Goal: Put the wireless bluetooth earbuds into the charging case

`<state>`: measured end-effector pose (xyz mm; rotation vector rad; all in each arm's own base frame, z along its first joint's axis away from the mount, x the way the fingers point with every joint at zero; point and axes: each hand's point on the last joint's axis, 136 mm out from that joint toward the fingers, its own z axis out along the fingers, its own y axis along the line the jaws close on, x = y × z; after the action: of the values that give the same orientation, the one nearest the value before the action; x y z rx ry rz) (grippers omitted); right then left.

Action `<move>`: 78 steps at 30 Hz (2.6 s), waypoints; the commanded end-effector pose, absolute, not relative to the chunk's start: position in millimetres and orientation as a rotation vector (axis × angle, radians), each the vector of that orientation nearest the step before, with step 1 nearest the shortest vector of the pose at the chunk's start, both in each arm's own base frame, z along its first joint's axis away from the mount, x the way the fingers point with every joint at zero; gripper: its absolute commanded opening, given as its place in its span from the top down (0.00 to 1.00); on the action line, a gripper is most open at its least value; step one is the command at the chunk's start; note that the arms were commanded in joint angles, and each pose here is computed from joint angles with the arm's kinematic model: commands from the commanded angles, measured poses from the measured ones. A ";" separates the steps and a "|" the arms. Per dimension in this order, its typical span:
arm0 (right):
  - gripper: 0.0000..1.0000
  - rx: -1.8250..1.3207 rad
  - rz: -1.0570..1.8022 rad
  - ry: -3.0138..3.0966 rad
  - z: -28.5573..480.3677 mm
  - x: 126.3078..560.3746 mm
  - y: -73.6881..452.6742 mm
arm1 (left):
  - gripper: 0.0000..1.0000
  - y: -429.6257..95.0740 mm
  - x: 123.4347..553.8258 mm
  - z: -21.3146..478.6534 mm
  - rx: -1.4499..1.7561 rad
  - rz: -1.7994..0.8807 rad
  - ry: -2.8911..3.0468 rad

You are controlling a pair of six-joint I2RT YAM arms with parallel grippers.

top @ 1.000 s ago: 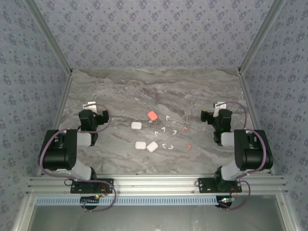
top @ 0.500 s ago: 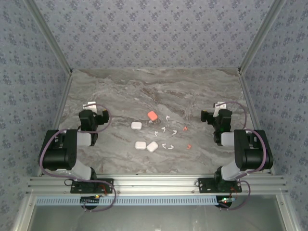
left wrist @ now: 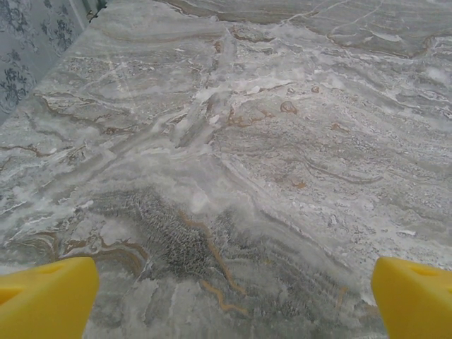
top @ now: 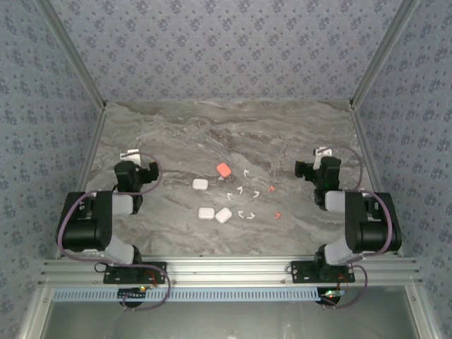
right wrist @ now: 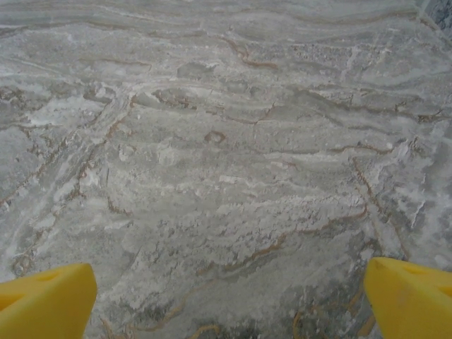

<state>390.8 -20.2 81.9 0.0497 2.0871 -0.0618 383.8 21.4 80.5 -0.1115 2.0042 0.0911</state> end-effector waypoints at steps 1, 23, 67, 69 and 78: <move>0.00 0.085 -0.028 2.157 116.9 393.0 -22.6 | 0.01 19.8 388.0 127.3 -0.109 0.071 1.927; 0.02 -0.284 0.078 2.608 148.2 328.1 133.1 | 0.01 -51.7 338.4 144.9 -0.477 -0.523 2.322; 0.48 -0.831 -0.107 2.802 17.1 377.9 314.1 | 0.01 -52.3 328.1 123.4 -0.468 -0.492 2.430; 0.49 -0.835 -0.117 2.807 16.5 375.6 311.8 | 0.01 -52.4 327.6 123.2 -0.467 -0.490 2.433; 0.62 -0.794 -0.058 2.741 36.4 376.3 302.6 | 0.01 -57.4 329.5 134.0 -0.443 -0.527 2.420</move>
<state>379.6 316.4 26.4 -0.7997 2.7499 -0.0339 325.7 -52.1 121.0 -0.4831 2.4298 -0.4994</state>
